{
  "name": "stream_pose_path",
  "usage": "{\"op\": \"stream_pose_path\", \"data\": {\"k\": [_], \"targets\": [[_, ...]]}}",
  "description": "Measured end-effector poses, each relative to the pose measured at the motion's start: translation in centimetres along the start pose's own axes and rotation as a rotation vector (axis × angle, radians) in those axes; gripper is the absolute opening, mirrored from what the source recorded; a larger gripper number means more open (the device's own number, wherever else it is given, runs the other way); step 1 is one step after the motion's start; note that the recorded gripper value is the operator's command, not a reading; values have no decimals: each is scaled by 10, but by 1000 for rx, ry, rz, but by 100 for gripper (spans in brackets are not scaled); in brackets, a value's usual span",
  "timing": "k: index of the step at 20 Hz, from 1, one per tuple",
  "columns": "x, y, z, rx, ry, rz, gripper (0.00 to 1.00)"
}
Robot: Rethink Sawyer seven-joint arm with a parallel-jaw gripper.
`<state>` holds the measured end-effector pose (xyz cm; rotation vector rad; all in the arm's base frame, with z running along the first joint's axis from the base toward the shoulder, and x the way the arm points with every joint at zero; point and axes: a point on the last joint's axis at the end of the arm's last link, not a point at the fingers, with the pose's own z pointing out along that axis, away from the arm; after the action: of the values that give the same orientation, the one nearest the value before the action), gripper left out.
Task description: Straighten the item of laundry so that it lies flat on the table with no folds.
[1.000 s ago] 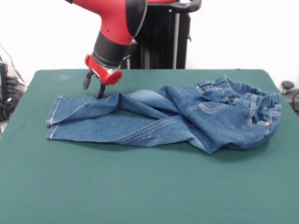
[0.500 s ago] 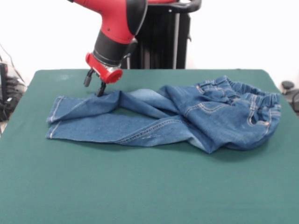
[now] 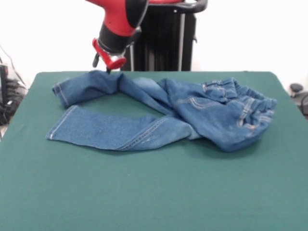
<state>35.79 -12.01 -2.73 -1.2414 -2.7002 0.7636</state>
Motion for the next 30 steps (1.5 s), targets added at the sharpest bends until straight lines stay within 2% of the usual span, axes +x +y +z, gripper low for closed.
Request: {"op": "stream_pose_path", "data": {"k": [2,7,15,18,22,25,26,30], "targets": [[10,-18,4,53,61,20,100],[27,-40,7,115,139,35,100],[35,-48,8,125,154,15,100],[37,-48,6,122,143,-21,100],[33,-47,0,90,121,-47,100],[24,-45,-9,37,121,-29,100],[15,-42,-15,-14,130,-1,100],[-3,-39,-25,-93,133,39,100]]}}
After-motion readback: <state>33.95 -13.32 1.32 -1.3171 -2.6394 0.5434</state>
